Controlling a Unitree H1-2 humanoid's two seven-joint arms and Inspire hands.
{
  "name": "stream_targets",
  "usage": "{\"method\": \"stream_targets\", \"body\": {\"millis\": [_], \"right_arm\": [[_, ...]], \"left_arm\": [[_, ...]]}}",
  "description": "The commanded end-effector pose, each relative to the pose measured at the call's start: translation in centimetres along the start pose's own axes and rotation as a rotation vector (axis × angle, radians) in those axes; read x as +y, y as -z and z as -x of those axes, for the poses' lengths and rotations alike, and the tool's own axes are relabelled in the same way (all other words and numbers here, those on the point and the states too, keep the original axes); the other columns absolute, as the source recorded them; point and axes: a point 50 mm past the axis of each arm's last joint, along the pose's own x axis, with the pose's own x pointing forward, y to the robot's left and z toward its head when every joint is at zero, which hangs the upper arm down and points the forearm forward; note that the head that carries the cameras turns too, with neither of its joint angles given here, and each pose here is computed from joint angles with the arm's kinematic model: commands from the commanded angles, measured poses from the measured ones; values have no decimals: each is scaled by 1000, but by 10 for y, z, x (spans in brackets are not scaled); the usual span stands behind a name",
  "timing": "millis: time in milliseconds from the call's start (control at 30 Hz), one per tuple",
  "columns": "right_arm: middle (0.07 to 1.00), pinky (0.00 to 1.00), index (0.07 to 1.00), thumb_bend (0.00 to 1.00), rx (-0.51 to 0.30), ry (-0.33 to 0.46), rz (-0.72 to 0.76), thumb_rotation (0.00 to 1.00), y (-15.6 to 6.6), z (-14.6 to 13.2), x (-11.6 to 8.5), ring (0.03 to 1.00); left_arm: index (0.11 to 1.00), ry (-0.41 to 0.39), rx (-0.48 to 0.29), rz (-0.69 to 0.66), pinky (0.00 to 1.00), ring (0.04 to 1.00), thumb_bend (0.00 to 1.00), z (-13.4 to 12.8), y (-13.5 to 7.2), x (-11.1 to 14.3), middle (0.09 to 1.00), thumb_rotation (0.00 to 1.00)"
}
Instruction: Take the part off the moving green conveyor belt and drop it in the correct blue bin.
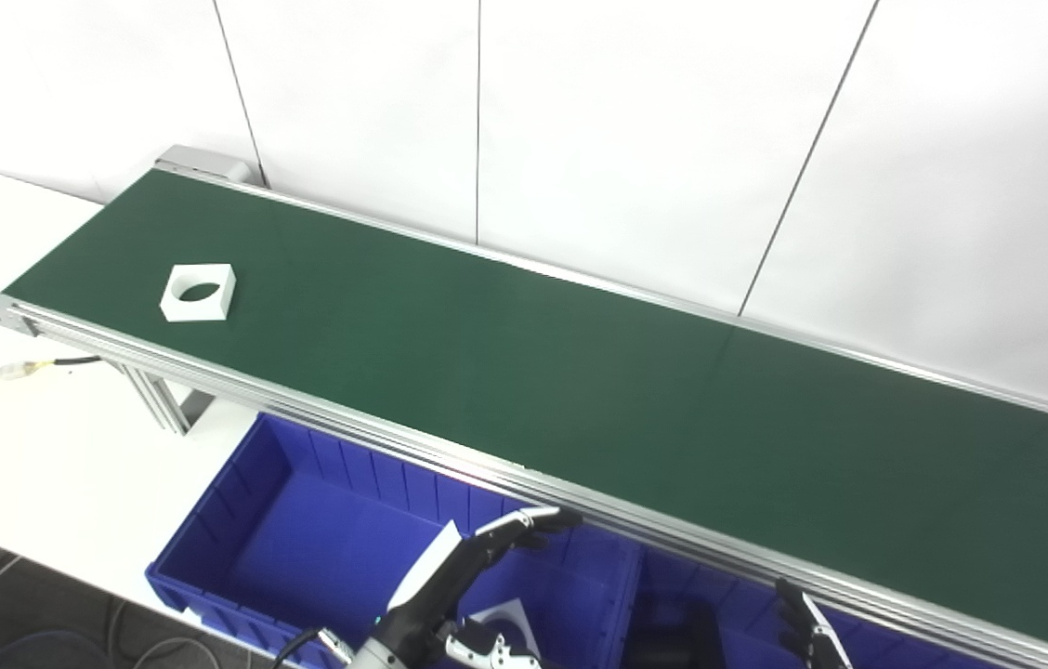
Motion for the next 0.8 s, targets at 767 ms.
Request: {"method": "stream_targets", "body": {"millis": [767], "right_arm": [[913,842,883,981,-55,5,19,327,3,-7,1,899]], "left_arm": [[777,-8,-42,-30,744,817,904,-8,3,6,827,143]]}}
